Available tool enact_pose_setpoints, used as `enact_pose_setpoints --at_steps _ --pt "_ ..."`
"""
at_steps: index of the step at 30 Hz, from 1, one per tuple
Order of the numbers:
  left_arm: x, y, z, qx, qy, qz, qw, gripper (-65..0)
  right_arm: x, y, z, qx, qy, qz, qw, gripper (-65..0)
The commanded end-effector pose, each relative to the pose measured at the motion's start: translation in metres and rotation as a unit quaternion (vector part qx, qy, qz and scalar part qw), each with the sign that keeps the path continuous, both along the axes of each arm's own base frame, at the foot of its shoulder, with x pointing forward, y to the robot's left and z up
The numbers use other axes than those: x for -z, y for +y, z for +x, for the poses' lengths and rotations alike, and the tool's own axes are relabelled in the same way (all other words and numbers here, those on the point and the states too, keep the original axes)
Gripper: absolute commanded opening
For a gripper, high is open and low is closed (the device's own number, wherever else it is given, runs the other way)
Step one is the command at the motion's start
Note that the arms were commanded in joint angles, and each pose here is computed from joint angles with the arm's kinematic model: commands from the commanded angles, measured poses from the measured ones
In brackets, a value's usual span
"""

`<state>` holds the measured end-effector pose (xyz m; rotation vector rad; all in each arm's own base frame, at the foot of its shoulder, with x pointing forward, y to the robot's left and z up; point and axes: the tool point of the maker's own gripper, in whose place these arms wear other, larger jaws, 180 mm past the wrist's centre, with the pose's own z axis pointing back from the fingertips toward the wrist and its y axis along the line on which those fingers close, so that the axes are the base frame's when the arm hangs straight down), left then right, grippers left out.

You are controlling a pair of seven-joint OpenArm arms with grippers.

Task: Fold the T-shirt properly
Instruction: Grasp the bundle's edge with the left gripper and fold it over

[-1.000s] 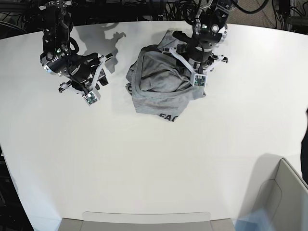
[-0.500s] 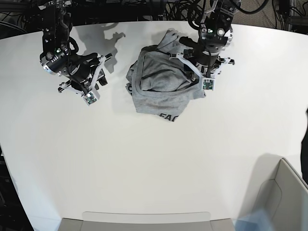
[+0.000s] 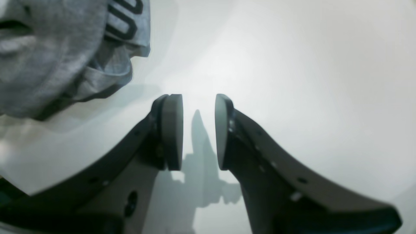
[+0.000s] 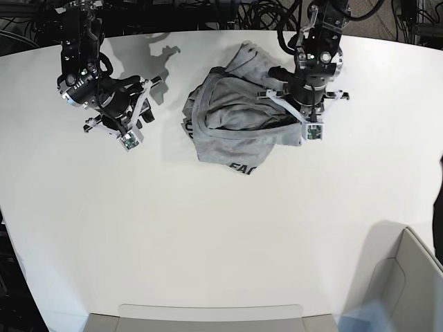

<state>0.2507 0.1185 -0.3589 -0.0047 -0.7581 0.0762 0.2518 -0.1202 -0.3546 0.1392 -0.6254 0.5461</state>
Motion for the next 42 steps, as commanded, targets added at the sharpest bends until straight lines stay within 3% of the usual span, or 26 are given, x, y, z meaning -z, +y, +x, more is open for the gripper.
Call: enact_pose_setpoints --at_steps 1,7,13,18,21,23,26,31,37,42 --pt "-0.011 0.009 -0.002 -0.014 -0.019 0.006 1.000 -65.0 -0.010 0.001 0.007 -0.003 -0.022 0.006 0.9997 -47.9" --pt "0.008 0.030 -0.023 -0.044 0.016 0.018 0.999 -65.0 -0.012 0.001 0.009 -0.003 -0.025 0.006 0.9997 -47.9" --pt "0.045 0.037 -0.062 -0.049 0.108 0.026 0.993 -65.0 -0.016 0.001 0.014 -0.003 -0.032 0.006 0.9995 -47.9" --pt "0.051 0.024 -0.067 -0.042 0.121 0.012 0.992 -65.0 -0.019 0.003 0.018 -0.004 -0.039 0.009 0.9992 -47.9" --pt "0.054 0.005 -0.067 -0.028 0.125 -0.003 0.992 -55.8 -0.019 0.003 0.018 -0.005 -0.039 0.008 0.9992 -47.9" --pt "0.048 -0.010 -0.049 -0.012 0.107 -0.013 0.994 -52.6 -0.019 0.003 0.018 -0.005 -0.038 0.008 0.9992 -47.9" --pt "0.036 -0.016 -0.020 -0.006 0.078 -0.016 0.997 -53.6 -0.017 0.003 0.016 -0.005 -0.035 0.008 0.9994 -47.9" --pt "0.022 0.007 -0.001 -0.036 0.064 -0.010 0.997 -53.1 -0.015 -0.002 0.012 -0.003 -0.029 0.002 0.9996 -47.9" --pt "0.000 0.016 0.035 -0.051 0.008 -0.009 0.999 -39.5 -0.015 -0.006 0.013 -0.005 -0.031 -0.005 0.9995 -47.9" --pt "-0.001 0.018 0.072 -0.052 0.007 -0.004 0.999 -40.4 -0.016 -0.005 0.014 -0.005 -0.032 -0.004 0.9995 -47.9"
